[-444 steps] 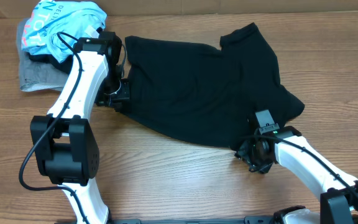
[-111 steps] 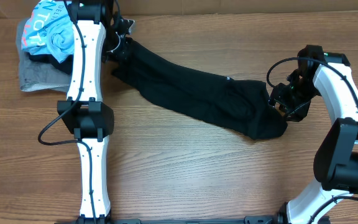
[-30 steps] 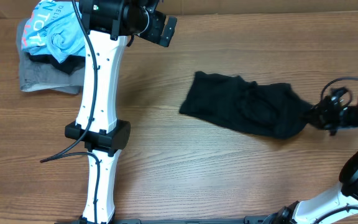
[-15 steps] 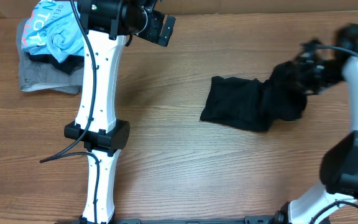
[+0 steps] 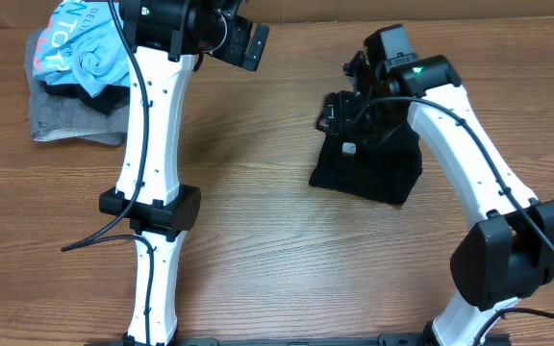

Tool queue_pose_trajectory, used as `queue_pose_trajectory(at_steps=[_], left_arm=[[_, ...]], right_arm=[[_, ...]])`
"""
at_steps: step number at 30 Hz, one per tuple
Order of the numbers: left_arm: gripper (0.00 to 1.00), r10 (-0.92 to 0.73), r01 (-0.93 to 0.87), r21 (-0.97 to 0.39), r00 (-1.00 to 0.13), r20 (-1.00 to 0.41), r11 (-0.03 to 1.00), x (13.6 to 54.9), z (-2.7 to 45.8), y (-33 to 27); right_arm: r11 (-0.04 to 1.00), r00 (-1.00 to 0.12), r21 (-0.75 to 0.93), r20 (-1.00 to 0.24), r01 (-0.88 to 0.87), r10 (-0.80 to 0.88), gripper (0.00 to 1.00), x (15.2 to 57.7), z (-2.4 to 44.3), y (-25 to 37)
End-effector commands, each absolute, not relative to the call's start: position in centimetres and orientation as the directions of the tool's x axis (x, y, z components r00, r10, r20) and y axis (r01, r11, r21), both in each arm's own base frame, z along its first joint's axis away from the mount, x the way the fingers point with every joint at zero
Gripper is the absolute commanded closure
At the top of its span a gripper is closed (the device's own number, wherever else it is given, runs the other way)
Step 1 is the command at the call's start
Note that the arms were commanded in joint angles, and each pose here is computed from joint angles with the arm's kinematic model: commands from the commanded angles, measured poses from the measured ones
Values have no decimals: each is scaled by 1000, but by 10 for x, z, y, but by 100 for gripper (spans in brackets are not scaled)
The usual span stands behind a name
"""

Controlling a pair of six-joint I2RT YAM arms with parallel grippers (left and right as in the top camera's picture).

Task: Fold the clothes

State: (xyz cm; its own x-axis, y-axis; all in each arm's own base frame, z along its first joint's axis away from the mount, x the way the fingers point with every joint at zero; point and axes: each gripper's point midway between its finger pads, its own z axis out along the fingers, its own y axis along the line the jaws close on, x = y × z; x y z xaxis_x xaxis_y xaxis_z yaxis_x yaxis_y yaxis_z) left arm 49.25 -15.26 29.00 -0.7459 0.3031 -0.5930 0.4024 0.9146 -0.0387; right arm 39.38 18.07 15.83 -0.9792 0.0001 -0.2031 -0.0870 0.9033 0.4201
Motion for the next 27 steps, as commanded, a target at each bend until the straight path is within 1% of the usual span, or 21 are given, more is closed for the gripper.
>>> queue_pose_trajectory(at_steps=[1, 3, 5, 8, 12, 15, 17, 21, 23, 25, 27], left_arm=[[0, 276, 369, -43, -762, -586, 929, 496, 287, -145], [0, 275, 370, -44, -762, -587, 928, 496, 287, -145], [0, 276, 384, -67, -762, -586, 921, 495, 286, -150], [0, 278, 425, -133, -768, -577, 895, 491, 281, -164], [0, 335, 498, -195, -777, -533, 845, 485, 259, -188], [0, 399, 563, -242, -772, -495, 790, 477, 238, -210], [0, 508, 670, -310, -726, -463, 675, 460, 211, -248], [0, 592, 741, -311, -666, -453, 595, 446, 191, -280], [0, 605, 754, -293, -650, -459, 588, 446, 188, -289], [0, 573, 730, -286, -671, -471, 621, 453, 191, -291], [0, 510, 684, -294, -708, -489, 668, 464, 200, -286]], right_arm=[[917, -984, 395, -176, -53, 19, 8, 396, 143, 181], [916, -984, 398, -179, -55, 19, 6, 396, 146, 182], [915, -980, 401, -196, -48, 34, 4, 399, 159, 176], [913, -968, 409, -234, -14, 90, 0, 407, 192, 154], [905, -937, 413, -268, 100, 226, 0, 416, 244, 94], [888, -904, 411, -266, 206, 333, 0, 414, 264, 44], [868, -877, 393, -240, 304, 417, 0, 406, 261, -9], [843, -858, 383, -198, 378, 474, 0, 396, 252, -38], [851, -869, 375, -188, 367, 458, 0, 392, 249, -38], [856, -881, 369, -163, 362, 444, 1, 389, 242, -33], [859, -893, 363, -130, 361, 430, 9, 385, 231, -26]])
